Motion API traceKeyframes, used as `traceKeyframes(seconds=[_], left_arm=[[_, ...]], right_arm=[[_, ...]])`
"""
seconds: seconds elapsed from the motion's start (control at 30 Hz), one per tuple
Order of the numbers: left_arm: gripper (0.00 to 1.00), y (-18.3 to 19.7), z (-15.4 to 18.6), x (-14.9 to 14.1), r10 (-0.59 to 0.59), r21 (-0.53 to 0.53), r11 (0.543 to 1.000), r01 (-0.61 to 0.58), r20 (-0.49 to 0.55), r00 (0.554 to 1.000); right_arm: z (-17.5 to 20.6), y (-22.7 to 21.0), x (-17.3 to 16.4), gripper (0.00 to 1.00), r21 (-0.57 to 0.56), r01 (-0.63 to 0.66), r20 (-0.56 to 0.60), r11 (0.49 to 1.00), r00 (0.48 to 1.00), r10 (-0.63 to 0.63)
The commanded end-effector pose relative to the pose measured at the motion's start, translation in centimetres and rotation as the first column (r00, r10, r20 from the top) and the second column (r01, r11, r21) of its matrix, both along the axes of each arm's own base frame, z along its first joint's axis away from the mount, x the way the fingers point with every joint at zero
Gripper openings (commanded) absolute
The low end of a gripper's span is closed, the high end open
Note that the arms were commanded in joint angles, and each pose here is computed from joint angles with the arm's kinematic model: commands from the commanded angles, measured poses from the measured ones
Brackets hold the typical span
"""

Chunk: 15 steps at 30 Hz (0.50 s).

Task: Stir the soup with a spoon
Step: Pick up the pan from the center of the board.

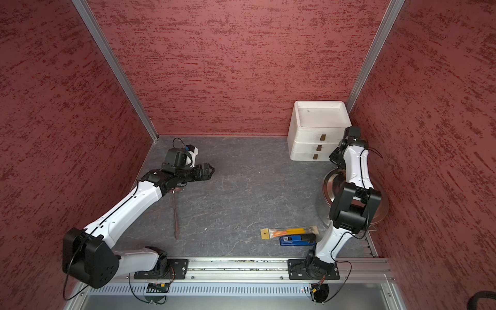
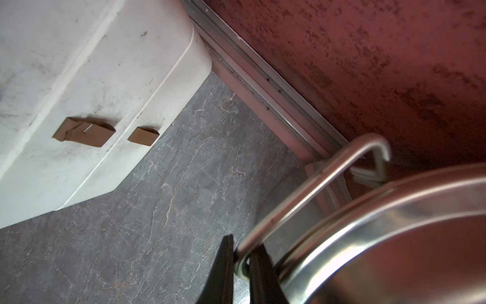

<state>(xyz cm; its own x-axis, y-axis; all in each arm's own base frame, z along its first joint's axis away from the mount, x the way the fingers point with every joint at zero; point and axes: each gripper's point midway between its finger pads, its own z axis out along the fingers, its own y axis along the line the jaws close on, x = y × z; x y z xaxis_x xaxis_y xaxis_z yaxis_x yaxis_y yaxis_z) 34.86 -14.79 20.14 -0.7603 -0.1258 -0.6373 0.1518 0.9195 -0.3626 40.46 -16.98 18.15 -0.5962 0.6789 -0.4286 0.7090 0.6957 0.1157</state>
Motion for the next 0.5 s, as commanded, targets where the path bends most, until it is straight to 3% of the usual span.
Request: traceKeyframes(seconds=[0.0, 0.27, 0.37, 0.47], left_arm=[[1.00, 0.0, 2.1, 0.4, -0.005, 0.012, 1.000, 0.004, 0.069, 0.998], [1.00, 0.7, 3.9, 0.7, 0.038, 0.023, 0.999, -0.041, 0.129, 0.991], [1.00, 1.7, 4.6, 0.6, 0.086, 0.023, 0.996, -0.090, 0.158, 0.984], [1.00, 2.8, 5.4, 0.1, 0.142, 0.018, 0.989, -0.148, 0.187, 0.972]], right_arm=[[2.1, 0.1, 0.2, 0.04, -0.072, -0.092, 0.051, 0.993, 0.994, 0.096], [3.8, 3.7, 0.0, 0.00, -0.126, -0.302, 0.085, 0.945, 0.946, 0.313], [4.8, 6.6, -0.1, 0.00, -0.152, -0.422, 0.110, 0.894, 0.891, 0.440], [5.6, 10.1, -0.3, 0.00, -0.181, -0.553, 0.134, 0.813, 0.805, 0.578]])
